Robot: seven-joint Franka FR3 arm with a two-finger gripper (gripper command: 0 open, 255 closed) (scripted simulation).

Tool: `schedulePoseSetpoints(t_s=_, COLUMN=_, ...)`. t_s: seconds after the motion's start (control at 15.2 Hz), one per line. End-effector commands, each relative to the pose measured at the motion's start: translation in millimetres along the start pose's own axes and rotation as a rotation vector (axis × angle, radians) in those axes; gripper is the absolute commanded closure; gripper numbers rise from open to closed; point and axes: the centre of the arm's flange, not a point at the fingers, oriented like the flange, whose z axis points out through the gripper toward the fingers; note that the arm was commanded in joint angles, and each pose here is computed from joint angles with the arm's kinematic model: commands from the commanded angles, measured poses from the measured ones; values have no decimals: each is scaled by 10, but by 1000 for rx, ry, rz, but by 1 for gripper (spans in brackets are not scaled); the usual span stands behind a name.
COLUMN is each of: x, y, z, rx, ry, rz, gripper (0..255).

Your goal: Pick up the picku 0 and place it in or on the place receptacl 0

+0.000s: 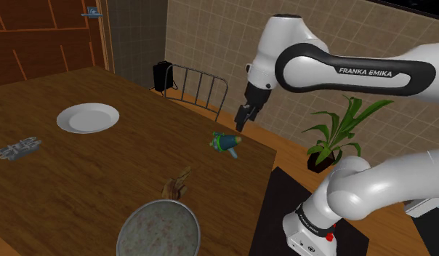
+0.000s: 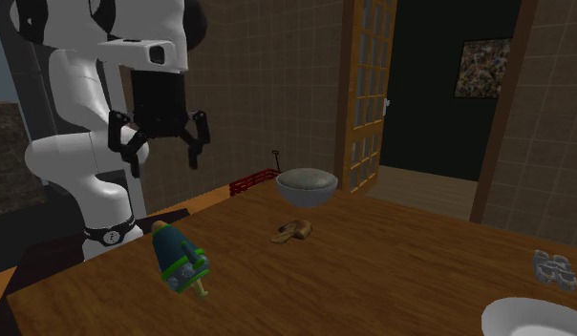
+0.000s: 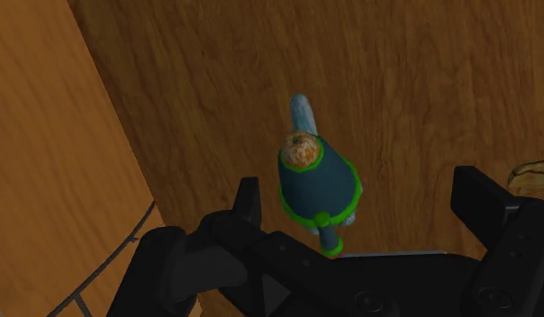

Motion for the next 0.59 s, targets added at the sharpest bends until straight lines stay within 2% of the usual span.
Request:
schedulePoseSetpoints(t_s=0.0, x=113, y=-209, z=45, rx=-1, ry=13, rz=-30, gripper=0)
schedulePoseSetpoints(t_s=0.53, x=595, y=-1085, z=251, rx=-7, ry=63, rz=-146, gripper=0)
